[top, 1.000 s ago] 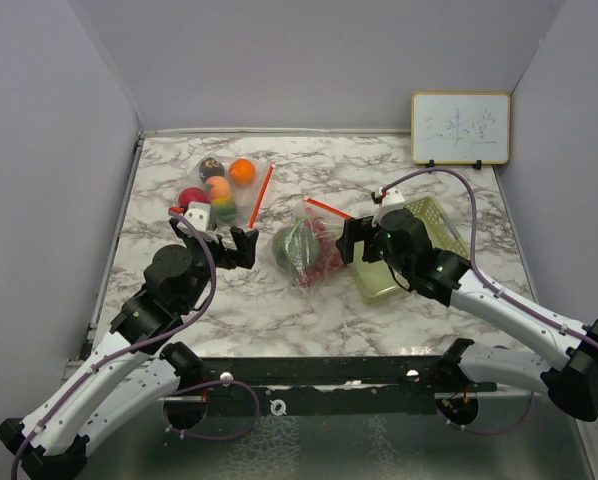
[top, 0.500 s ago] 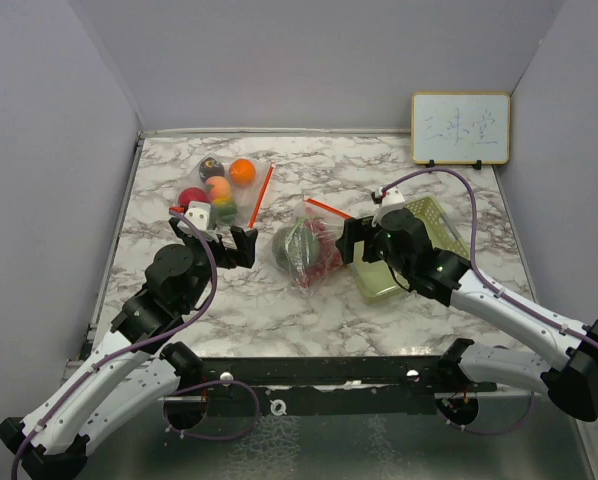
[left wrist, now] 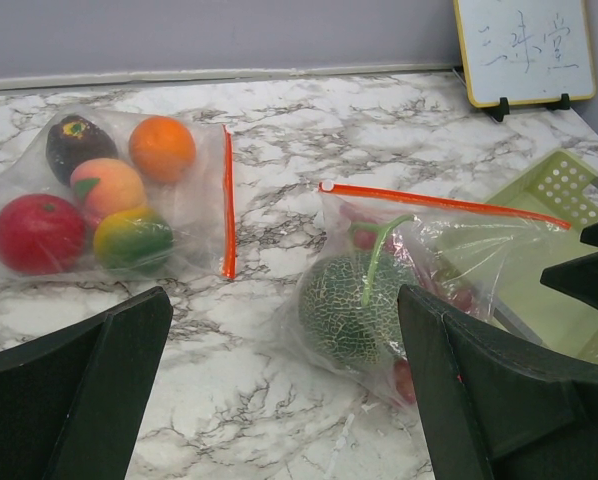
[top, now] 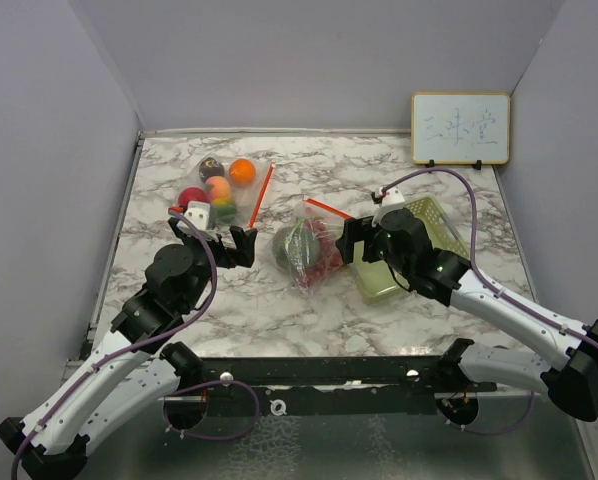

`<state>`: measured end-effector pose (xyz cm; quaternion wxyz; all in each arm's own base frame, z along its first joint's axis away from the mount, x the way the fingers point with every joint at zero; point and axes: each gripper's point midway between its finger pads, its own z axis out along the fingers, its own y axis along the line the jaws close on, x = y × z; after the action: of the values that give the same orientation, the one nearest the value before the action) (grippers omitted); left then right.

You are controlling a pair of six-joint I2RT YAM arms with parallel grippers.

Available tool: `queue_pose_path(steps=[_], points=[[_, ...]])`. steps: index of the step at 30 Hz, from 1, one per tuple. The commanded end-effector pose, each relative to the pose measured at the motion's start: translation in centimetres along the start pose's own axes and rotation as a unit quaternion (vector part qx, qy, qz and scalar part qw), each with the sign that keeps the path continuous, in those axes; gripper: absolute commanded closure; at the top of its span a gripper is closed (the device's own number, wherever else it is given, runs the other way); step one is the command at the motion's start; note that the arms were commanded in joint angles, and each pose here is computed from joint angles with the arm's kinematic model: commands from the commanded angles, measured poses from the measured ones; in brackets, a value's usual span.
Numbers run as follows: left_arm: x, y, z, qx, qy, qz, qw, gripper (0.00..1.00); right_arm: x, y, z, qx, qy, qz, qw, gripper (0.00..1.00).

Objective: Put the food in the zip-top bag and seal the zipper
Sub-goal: Reset both arms

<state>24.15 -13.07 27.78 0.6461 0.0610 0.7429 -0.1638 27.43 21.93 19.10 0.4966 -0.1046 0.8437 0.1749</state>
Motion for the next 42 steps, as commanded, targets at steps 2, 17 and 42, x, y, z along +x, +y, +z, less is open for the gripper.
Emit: queue_pose_path(steps=[2,17,42], points=[[-0.8,0.2,-0.2,-0.006,-0.007,0.003,1.0,0.01,-1.2,0.3,-0.3,-0.004,-0.016,0.006,1.0,0.0],[0.5,-0.7,0.8,0.006,0.032,0.001,0.999,0.01,-0.7,0.2,-0.2,-0.003,-0.01,0.006,1.0,0.0],[2.3,1.2,2.6,-0.117,0.078,-0.108,0.984,0.01,-0.6,0.2,-0.2,-0.002,-0.006,0.011,1.0,0.0]])
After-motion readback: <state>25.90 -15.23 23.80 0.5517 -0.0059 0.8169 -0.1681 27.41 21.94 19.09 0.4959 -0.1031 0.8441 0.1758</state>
